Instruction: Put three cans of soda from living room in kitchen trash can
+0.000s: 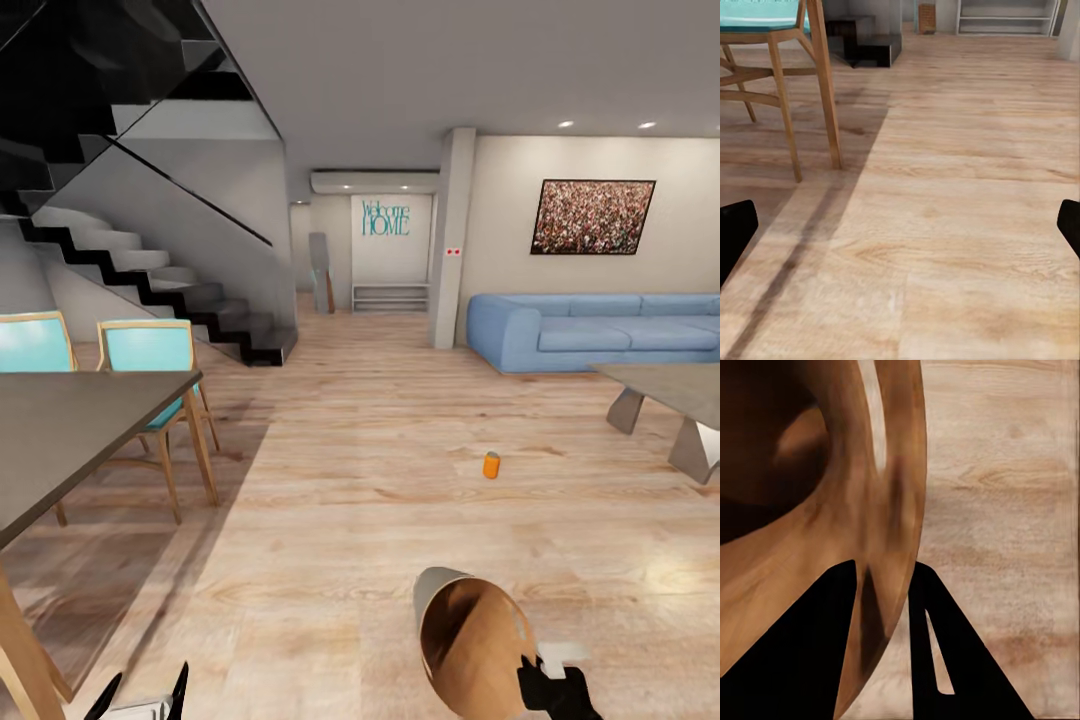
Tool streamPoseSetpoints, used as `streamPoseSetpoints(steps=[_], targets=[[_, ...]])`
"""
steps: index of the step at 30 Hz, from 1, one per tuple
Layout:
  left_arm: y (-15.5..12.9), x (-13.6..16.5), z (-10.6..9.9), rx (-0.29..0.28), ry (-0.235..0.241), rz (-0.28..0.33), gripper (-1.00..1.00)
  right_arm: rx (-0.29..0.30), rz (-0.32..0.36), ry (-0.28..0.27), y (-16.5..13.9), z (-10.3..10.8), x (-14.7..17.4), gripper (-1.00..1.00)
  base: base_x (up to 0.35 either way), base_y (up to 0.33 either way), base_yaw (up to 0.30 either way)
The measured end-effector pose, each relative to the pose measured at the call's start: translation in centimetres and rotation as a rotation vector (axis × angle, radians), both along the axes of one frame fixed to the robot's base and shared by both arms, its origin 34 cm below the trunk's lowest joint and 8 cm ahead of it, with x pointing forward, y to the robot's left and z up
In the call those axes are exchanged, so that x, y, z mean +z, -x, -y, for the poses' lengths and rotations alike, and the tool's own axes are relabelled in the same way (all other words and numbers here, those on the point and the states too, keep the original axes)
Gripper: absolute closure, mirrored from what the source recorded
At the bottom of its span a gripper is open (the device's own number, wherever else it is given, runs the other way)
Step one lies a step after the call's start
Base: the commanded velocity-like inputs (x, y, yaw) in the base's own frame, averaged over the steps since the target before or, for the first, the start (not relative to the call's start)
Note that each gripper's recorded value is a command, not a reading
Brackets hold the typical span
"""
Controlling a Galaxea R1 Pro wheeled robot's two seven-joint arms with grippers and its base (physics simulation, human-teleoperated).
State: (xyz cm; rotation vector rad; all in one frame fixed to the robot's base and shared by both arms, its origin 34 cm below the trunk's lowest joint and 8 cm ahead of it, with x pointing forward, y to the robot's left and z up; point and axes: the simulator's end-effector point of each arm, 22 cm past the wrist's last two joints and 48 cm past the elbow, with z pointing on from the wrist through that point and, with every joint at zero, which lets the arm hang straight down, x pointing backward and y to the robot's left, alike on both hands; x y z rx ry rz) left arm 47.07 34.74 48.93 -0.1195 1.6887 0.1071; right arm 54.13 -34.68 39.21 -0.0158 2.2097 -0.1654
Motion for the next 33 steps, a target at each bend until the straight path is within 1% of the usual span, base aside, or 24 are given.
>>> streamPoseSetpoints(steps=[1,2,3,6,8,13,19,24,29,33], targets=[[-0.1,0.2,0.0,0.0,0.0,0.0,-1.0,-0.004,0.003,-0.009,0.2,0.2,0.1,1.0,0.0,0.0,0.0],[-0.1,0.4,0.0,0.0,0.0,0.0,-1.0,0.001,0.008,-0.043,0.7,0.1,0.1,1.0,0.0,0.0,0.0],[-0.2,0.7,0.0,0.0,0.0,0.0,-1.0,0.01,0.005,-0.056,0.9,-0.2,0.1,1.0,0.0,0.0,0.0],[-0.3,1.3,0.0,0.0,0.0,0.0,-1.0,0.006,0.008,-0.094,1.3,-0.2,0.5,1.0,0.0,0.0,0.0],[-0.4,1.8,0.0,0.0,0.0,0.0,-1.0,0.007,-0.002,-0.108,2.0,-0.3,0.5,1.0,0.0,0.0,0.0],[-0.7,2.8,0.0,0.0,0.0,-0.001,-1.0,0.003,-0.032,-0.123,3.5,-0.5,0.2,1.0,0.0,0.0,0.0],[-0.9,4.1,0.0,-0.001,-0.001,-0.001,-1.0,0.003,-0.065,-0.132,4.5,-0.8,0.3,1.0,0.0,0.0,0.0],[-1.2,5.2,0.0,-0.001,-0.001,-0.001,-1.0,-0.006,-0.071,-0.136,4.6,-0.7,1.1,1.0,0.0,0.0,0.0],[-1.4,6.3,0.0,0.0,-0.001,-0.001,-1.0,-0.034,-0.068,-0.142,4.5,0.1,2.2,1.0,0.0,0.0,0.0],[-1.4,6.3,0.0,0.001,-0.001,0.001,-1.0,-0.048,-0.067,-0.144,4.6,0.6,2.2,1.0,0.0,0.0,0.0]])
